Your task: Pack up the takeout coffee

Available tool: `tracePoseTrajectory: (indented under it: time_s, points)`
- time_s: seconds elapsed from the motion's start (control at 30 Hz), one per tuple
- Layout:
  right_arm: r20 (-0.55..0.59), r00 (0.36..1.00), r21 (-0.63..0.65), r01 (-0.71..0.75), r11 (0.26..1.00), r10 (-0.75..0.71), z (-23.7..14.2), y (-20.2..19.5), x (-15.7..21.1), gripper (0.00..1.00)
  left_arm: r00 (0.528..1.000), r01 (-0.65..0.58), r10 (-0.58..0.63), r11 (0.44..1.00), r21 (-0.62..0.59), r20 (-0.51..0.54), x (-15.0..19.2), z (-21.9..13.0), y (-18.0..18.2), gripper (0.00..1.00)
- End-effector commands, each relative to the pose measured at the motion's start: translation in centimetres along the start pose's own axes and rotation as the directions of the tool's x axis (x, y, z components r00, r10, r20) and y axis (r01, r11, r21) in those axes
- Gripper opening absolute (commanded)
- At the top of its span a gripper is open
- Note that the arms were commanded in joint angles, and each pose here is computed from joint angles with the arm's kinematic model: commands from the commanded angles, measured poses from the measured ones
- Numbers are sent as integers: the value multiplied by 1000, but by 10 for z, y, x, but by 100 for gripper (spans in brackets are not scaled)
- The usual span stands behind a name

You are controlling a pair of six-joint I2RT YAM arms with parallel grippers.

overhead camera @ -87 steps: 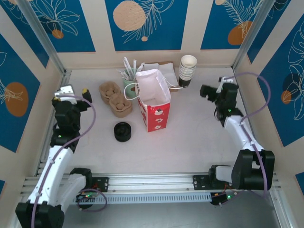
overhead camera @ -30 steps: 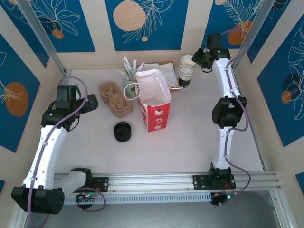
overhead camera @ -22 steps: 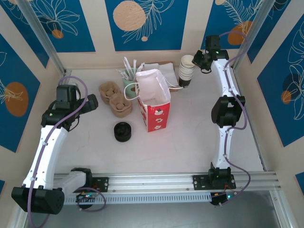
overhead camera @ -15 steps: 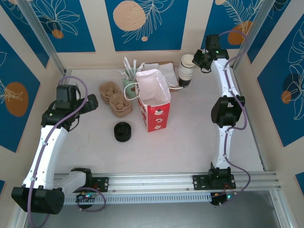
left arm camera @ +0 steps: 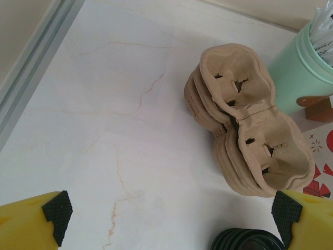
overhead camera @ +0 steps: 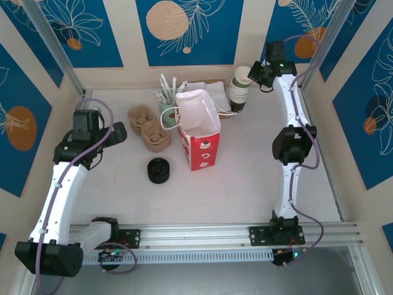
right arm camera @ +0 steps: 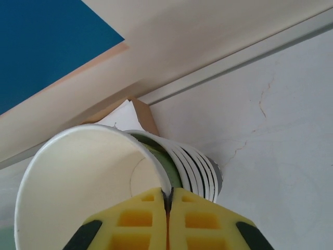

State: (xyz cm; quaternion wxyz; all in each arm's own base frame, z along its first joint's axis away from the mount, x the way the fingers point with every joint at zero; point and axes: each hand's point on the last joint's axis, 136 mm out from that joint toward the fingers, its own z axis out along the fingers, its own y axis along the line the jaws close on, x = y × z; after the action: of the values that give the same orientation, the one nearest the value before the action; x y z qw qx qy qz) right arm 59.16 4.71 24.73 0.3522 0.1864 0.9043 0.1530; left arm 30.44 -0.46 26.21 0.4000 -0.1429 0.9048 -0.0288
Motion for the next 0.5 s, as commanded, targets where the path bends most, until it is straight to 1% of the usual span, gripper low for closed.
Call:
tracePoseTrajectory:
  time_s: [0.0, 0.17, 0.37, 0.47]
  points:
    - [29, 999, -24, 19, 1000, -18, -18, 12, -10, 6, 1000, 0, 0, 1000, 14, -2, -4, -7, -4, 100]
    - [86, 996, -54, 31, 998, -26, -50, 24, -25, 5, 1000, 2, -2, 1000, 26, 4, -8, -15, -6, 100]
    - [173, 984, -102, 49, 994, -31, -104, 42, -44, 5, 1000, -11, 11, 999, 39, 26, -14, -33, -7, 100]
    - [216, 976, -123, 60, 991, -33, -135, 50, -50, 5, 999, -25, 24, 999, 27, 48, -19, -44, -4, 100]
